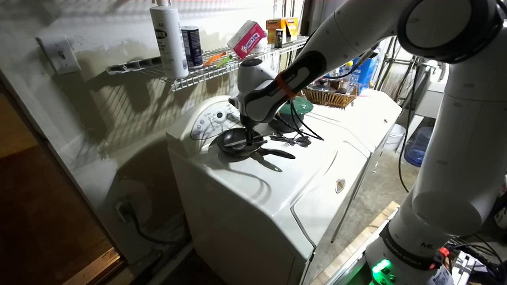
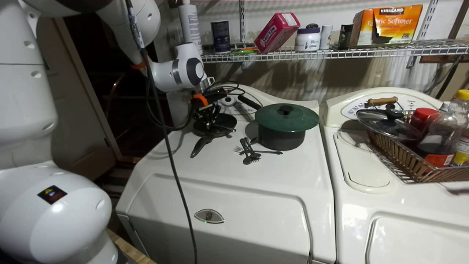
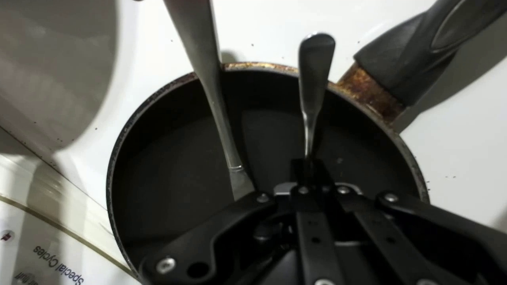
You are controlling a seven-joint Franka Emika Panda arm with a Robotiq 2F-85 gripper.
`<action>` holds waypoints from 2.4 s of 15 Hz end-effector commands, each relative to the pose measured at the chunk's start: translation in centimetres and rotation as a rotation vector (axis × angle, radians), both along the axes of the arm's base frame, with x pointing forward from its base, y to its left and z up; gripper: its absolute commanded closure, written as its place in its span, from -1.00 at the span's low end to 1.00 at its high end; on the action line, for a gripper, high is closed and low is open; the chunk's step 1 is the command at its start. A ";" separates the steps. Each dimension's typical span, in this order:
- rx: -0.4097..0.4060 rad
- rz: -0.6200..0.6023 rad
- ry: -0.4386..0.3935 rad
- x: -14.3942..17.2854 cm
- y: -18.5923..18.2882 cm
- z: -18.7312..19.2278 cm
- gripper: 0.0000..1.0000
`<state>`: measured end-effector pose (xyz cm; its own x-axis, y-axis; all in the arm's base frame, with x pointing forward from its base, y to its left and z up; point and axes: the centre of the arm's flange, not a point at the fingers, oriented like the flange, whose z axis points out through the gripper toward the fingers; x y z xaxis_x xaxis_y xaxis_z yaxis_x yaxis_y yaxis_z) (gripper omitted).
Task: Place two silver spoons on the pan.
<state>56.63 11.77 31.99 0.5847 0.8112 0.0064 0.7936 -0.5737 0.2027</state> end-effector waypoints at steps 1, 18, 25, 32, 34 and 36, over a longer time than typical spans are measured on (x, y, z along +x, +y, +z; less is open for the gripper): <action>-0.036 -0.007 0.024 1.9 0.7 -0.6 0.98; 0.016 -0.507 0.107 -0.2 -4.9 6.7 -1.00; 0.121 -0.832 0.101 -4.2 -13.0 8.6 -1.00; 0.125 -1.030 0.064 -4.9 -15.7 7.6 -1.00; 0.131 -1.058 0.057 -5.5 -16.0 7.5 -1.00; 0.133 -1.064 0.054 -5.7 -16.0 7.4 -1.00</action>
<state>50.96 -4.18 39.43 0.9927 -0.1201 0.0104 -0.1205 -0.9904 0.0674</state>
